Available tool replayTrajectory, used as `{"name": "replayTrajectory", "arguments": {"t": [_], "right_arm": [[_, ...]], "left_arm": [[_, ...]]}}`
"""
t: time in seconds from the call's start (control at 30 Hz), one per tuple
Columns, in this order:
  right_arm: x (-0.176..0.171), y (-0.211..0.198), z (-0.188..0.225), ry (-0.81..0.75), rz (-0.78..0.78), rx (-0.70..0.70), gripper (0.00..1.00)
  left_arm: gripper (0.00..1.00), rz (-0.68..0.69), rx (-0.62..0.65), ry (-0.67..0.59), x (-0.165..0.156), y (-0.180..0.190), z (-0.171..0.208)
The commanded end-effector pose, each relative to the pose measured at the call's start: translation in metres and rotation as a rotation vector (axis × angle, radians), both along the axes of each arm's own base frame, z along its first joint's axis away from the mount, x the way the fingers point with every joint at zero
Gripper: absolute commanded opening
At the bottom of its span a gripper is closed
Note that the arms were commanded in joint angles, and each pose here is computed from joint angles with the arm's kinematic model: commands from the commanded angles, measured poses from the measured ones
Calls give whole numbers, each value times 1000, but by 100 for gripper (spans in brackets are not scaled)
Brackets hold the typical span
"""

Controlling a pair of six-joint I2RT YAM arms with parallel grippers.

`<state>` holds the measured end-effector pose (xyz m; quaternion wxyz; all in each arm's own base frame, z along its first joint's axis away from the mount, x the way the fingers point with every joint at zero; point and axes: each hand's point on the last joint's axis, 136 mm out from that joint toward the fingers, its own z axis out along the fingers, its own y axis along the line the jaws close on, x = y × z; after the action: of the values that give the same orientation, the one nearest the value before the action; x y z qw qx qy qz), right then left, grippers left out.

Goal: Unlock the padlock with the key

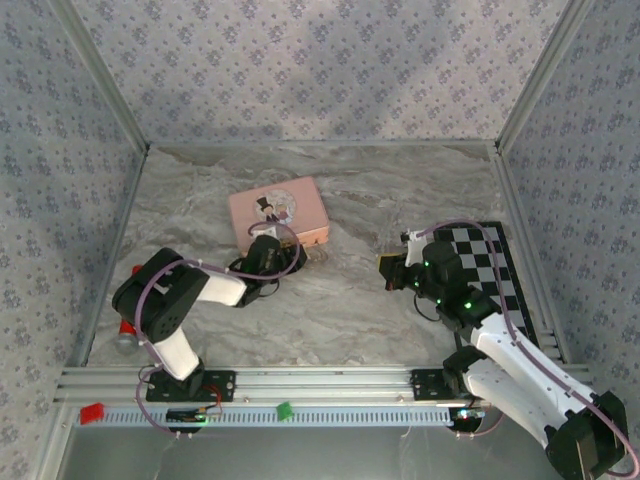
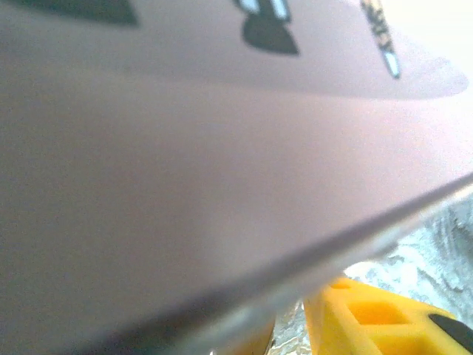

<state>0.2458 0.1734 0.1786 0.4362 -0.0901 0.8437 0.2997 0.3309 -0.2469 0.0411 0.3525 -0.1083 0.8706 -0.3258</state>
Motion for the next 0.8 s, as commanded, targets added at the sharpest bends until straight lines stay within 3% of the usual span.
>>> {"name": "replayTrajectory", "arguments": {"t": [0.0,0.2,0.57,0.77], "right_arm": [[-1,0,11,-14,3,23,0],[-3,1,11,-10,8,34,0],[-4,1,8,0,5,41,0],[-3,3,6,12,8,51,0]], "left_arm": [[45,27,-51,14,-11,0,-15],[37,-8,-134,-24,-6,-14,-16],[17,3,-138,-29,-8,-10,-15],[14,4,-164,-24,-14,-8,-6]]}}
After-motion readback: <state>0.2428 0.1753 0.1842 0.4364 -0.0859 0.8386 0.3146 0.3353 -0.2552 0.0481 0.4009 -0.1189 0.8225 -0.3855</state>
